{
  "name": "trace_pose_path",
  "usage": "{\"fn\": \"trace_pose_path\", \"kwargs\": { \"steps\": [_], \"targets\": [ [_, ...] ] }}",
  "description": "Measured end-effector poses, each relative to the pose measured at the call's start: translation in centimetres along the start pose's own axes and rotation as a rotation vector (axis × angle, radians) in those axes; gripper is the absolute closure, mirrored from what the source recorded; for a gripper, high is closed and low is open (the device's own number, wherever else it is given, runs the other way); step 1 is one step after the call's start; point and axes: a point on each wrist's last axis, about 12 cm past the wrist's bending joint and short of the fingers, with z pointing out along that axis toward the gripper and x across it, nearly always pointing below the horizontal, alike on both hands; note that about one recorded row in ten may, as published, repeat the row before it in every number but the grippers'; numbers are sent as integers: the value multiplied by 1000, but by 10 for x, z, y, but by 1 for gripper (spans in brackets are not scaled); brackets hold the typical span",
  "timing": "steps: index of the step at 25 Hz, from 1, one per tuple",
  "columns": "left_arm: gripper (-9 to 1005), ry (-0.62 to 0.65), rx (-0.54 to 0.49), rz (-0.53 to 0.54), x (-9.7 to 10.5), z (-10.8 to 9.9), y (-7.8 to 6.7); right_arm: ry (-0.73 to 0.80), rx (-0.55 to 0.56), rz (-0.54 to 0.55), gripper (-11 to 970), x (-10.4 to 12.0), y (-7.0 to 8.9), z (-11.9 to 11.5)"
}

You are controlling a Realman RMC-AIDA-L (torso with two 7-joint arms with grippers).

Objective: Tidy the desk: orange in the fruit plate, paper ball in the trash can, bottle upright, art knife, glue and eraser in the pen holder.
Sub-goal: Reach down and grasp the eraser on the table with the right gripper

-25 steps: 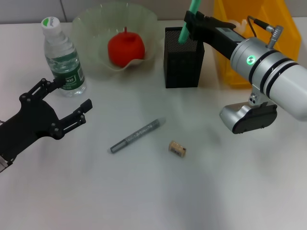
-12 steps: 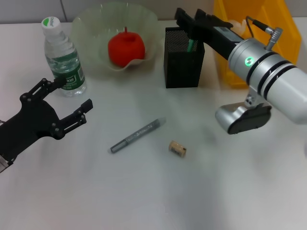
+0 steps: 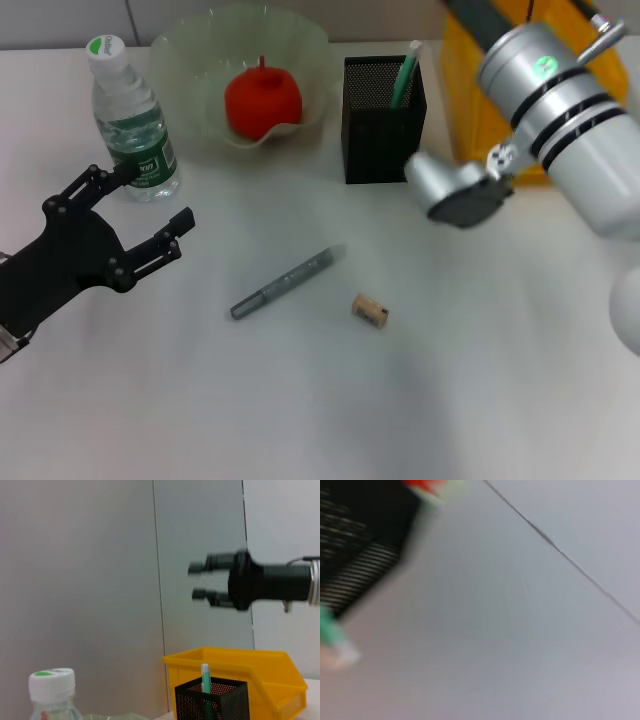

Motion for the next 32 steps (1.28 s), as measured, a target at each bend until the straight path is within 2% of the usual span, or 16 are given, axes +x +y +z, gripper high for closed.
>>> {"fn": "trace_pose_path", "kwargs": {
  "steps": [4, 8, 14, 15, 20, 24, 32],
  "targets": [
    [159, -5, -5, -9, 0, 0, -1, 85, 53, 281, 382, 15, -15, 7],
    [159, -17, -16, -33, 0, 0, -2, 155, 68, 583, 378, 33, -22, 17],
    [160, -21, -10, -59, 2, 0, -6, 193, 69, 1232, 372, 51, -23, 38],
    [160, -12, 10, -64, 3, 1, -9, 186, 63, 1383, 371, 53, -23, 42],
    [160, 37, 115, -108, 5, 3, -15, 128, -33, 1980, 366, 55, -21, 56],
    [160, 65, 158, -119, 5, 3, -16, 62, -115, 2220, 362, 47, -31, 61],
    [159, 100, 189, -124, 7, -4, -16, -89, -297, 2596, 354, 45, -76, 44]
  ]
}}
